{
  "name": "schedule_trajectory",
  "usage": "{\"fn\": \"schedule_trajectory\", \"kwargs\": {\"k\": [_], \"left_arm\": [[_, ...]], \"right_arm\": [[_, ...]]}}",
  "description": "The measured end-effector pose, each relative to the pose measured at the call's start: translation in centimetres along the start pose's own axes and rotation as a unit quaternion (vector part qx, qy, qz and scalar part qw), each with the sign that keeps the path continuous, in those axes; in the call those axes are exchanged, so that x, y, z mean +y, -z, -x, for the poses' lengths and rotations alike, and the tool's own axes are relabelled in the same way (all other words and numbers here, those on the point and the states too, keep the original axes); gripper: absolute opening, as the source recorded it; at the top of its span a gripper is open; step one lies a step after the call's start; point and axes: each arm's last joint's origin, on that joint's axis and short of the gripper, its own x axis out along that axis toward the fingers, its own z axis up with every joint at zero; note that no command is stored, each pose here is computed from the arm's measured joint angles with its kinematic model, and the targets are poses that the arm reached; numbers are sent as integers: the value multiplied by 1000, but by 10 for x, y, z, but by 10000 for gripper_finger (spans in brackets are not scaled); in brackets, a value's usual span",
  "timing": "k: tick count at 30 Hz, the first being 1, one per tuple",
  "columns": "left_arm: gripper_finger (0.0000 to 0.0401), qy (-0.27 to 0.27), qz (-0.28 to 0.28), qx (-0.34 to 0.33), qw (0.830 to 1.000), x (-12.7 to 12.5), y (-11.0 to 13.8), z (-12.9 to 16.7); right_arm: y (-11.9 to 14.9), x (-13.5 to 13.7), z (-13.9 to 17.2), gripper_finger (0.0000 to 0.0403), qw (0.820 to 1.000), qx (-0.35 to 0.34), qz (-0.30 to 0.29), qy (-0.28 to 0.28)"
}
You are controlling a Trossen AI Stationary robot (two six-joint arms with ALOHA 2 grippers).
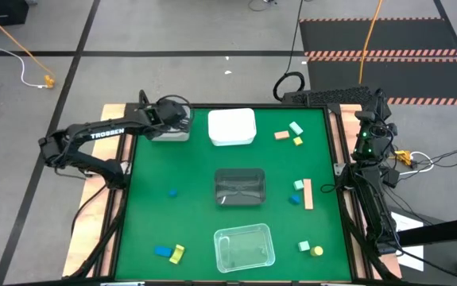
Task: Sort & place blocks by color
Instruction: Put the left brown block into the gray bin, then put the top left blue block into the white bin
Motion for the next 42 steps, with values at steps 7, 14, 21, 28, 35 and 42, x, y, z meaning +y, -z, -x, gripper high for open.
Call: {"fn": "schedule_trajectory", "kwargs": {"k": [7,14,21,28,35,42], "left_arm": [[131,8,44,20,999,13,29,-27],[131,0,49,39,998,18,43,-33],[200,8,52,30,998,16,41,-33],[235,11,53,26,998,16,40,-33],[237,94,49,-13,994,7,28,-26],[238,212,14,-110,971,-2,10,9]], "right_arm": [[0,0,0,212,1000,0,0,0],[0,0,0,212,1000,0,0,0],[0,0,0,212,1000,0,0,0],[0,0,0,212,1000,0,0,0],[0,0,0,212,1000,0,0,0],[0,0,0,212,1000,0,0,0]]}}
